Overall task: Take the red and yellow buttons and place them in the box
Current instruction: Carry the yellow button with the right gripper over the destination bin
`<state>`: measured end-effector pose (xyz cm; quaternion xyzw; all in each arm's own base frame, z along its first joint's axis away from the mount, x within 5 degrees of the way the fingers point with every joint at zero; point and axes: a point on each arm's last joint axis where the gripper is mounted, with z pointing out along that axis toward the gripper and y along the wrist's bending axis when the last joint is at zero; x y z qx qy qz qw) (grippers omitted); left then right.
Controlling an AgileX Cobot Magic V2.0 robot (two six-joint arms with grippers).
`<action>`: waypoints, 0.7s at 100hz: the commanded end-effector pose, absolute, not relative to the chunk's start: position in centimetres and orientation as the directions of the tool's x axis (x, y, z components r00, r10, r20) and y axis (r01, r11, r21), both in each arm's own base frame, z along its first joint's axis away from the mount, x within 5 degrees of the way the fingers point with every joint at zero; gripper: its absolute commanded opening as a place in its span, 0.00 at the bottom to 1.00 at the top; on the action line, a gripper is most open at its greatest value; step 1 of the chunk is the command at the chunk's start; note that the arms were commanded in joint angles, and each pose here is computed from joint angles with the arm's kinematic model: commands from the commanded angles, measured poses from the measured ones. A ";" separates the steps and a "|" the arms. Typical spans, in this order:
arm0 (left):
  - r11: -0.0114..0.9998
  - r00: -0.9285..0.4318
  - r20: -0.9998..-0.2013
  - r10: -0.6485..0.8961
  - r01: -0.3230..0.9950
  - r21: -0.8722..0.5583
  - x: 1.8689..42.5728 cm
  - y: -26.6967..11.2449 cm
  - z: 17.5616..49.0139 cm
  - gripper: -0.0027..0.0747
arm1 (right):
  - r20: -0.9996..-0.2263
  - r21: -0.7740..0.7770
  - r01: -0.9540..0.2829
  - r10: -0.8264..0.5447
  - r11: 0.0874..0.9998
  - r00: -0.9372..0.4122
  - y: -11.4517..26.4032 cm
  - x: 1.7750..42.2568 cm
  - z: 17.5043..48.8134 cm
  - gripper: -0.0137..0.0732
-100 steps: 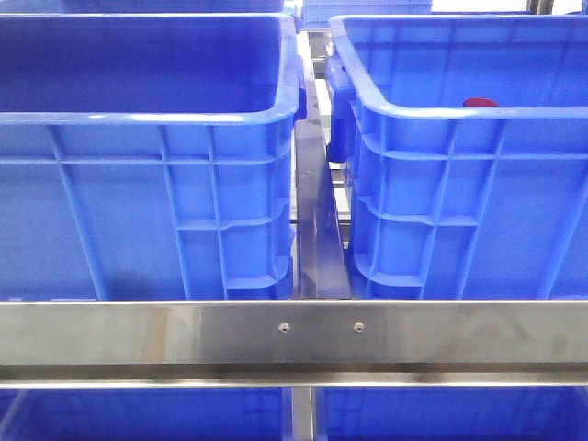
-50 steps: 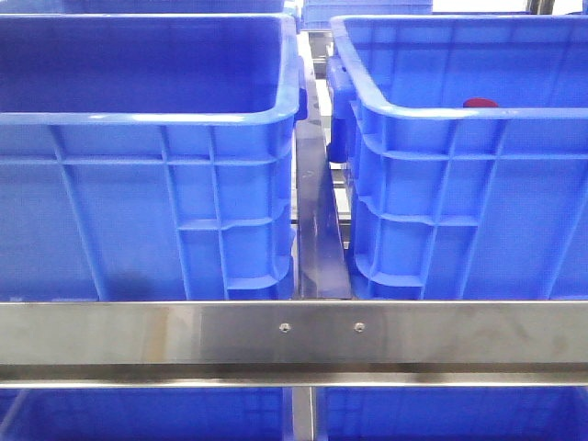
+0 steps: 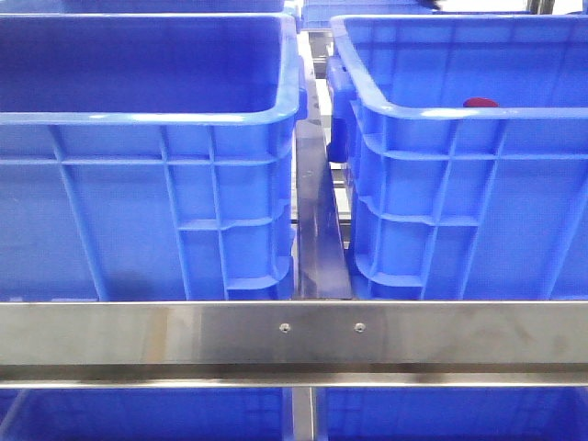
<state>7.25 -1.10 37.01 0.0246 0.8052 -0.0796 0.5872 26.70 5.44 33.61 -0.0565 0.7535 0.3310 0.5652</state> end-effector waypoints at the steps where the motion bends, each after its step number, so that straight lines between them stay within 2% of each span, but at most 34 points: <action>1: 0.983 -0.214 -0.974 -0.079 0.147 -0.112 7.3 -1.2 38.4 0.01 | -0.903 0.429 -0.414 0.366 0.803 -0.225 4.5 27.0 36.5 0.31; 13: 0.983 -0.216 -0.973 -0.079 0.146 -0.112 7.3 -1.2 38.4 0.01 | -0.949 0.309 -0.270 0.277 0.912 -0.151 2.9 27.9 37.4 0.31; 27: 0.983 -0.216 -0.973 -0.079 0.146 -0.112 7.3 -1.2 38.4 0.01 | -0.979 0.179 -0.146 0.162 0.973 -0.122 1.7 29.0 37.8 0.30; 47: 0.982 -0.217 -0.973 -0.082 0.148 -0.115 7.3 -1.2 38.4 0.01 | -0.981 0.132 -0.086 0.118 0.988 -0.152 -0.3 32.1 36.7 0.29; 70: 0.982 -0.217 -0.973 -0.082 0.148 -0.115 7.3 -1.2 38.4 0.01 | -0.965 0.174 -0.059 0.158 0.983 -0.211 -4.1 35.3 33.3 0.14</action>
